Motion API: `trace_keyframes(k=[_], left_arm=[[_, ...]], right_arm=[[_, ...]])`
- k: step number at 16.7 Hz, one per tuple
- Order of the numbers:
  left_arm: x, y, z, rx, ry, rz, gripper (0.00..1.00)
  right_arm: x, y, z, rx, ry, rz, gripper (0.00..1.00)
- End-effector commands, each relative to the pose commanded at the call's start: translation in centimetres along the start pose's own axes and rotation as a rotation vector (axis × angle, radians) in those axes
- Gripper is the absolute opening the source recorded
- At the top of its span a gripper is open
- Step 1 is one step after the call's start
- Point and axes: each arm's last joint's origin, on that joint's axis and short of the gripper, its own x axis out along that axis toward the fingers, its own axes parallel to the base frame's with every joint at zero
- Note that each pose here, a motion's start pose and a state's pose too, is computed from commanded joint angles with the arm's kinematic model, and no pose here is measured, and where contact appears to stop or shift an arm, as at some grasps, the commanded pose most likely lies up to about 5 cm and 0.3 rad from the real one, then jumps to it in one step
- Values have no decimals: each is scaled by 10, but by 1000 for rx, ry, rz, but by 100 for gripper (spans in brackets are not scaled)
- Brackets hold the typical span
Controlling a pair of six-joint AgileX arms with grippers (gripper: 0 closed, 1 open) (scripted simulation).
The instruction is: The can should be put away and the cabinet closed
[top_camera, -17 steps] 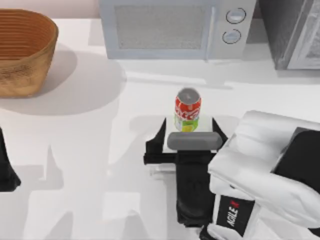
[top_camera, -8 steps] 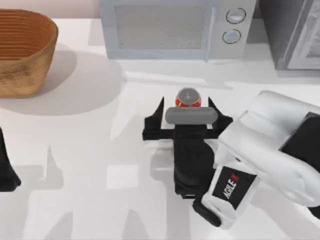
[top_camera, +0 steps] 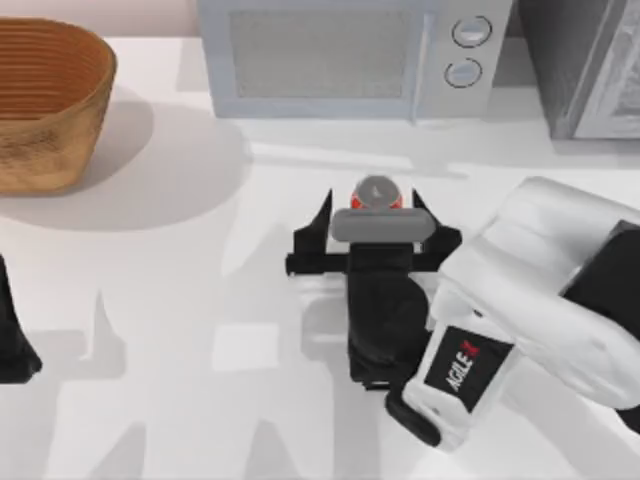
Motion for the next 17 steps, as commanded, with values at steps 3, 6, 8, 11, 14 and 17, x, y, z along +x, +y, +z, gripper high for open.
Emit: trace_keyframes(k=[3,6,8,11,14,17], left_arm=[[0,0,0,0,0,0,100],[0,0,0,0,0,0,100],[0,0,0,0,0,0,100],[0,0,0,0,0,0,100],[0,0,0,0,0,0,100],[0,0,0,0,0,0,100]], right_arm=[[0,0,0,0,0,0,55],[0,0,0,0,0,0,32],[0,0,0,0,0,0,17],[0,0,0,0,0,0,0],[0,0,0,0,0,0,0],[0,0,0,0,0,0,0]])
